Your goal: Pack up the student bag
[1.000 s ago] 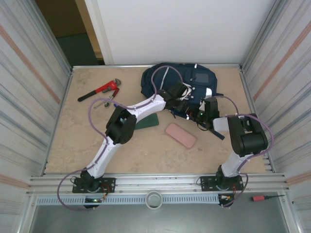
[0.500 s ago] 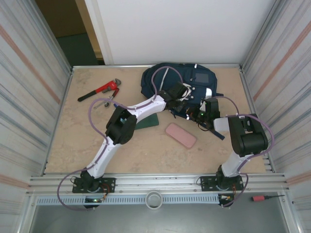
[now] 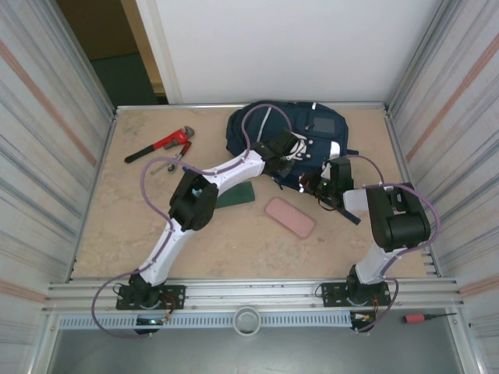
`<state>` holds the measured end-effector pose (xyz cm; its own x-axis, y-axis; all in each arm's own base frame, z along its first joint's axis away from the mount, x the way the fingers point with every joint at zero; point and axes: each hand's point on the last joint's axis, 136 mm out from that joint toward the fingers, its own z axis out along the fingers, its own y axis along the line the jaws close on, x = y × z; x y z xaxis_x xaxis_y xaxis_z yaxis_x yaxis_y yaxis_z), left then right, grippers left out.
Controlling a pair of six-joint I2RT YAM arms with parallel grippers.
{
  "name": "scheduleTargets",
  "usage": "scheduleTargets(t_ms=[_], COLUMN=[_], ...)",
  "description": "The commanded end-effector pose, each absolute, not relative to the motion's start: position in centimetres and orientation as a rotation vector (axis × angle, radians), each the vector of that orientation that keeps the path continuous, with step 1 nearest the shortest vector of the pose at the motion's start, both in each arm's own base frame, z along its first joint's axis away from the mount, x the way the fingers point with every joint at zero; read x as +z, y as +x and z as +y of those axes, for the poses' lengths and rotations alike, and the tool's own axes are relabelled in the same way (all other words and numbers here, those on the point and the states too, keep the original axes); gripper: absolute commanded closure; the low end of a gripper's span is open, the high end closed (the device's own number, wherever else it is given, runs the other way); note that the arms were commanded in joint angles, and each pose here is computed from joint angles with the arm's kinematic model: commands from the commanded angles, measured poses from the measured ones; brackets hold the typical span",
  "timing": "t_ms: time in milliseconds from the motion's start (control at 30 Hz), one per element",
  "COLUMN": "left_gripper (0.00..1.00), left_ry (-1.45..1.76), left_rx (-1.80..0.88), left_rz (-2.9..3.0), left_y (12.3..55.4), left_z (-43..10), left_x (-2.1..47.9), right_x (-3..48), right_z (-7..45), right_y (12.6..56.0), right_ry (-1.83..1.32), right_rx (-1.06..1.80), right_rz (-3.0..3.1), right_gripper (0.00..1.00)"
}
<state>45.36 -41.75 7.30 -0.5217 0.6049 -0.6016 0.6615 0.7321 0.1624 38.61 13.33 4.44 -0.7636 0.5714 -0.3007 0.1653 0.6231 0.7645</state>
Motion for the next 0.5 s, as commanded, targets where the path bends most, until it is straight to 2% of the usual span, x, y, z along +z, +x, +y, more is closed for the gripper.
scheduleTargets(t_ms=[0,167,467], left_gripper=[0.90,1.00,1.00], left_ry=[0.918,0.916,0.852], left_rx=[-0.053,-0.116,-0.232], left_rz=[2.288,2.282,2.195], left_y=[46.7,46.1,45.3], left_z=[-39.8,-40.1,-39.8], left_x=[8.3,9.4,13.7], right_x=[0.3,0.4,0.6], right_z=[11.7,11.6,10.9], right_y=[35.0,35.1,35.1], right_ry=[0.691,0.694,0.711], right_rx=[0.919,0.919,0.904], right_rz=[2.485,2.483,2.476], right_gripper=[0.99,0.99,1.00])
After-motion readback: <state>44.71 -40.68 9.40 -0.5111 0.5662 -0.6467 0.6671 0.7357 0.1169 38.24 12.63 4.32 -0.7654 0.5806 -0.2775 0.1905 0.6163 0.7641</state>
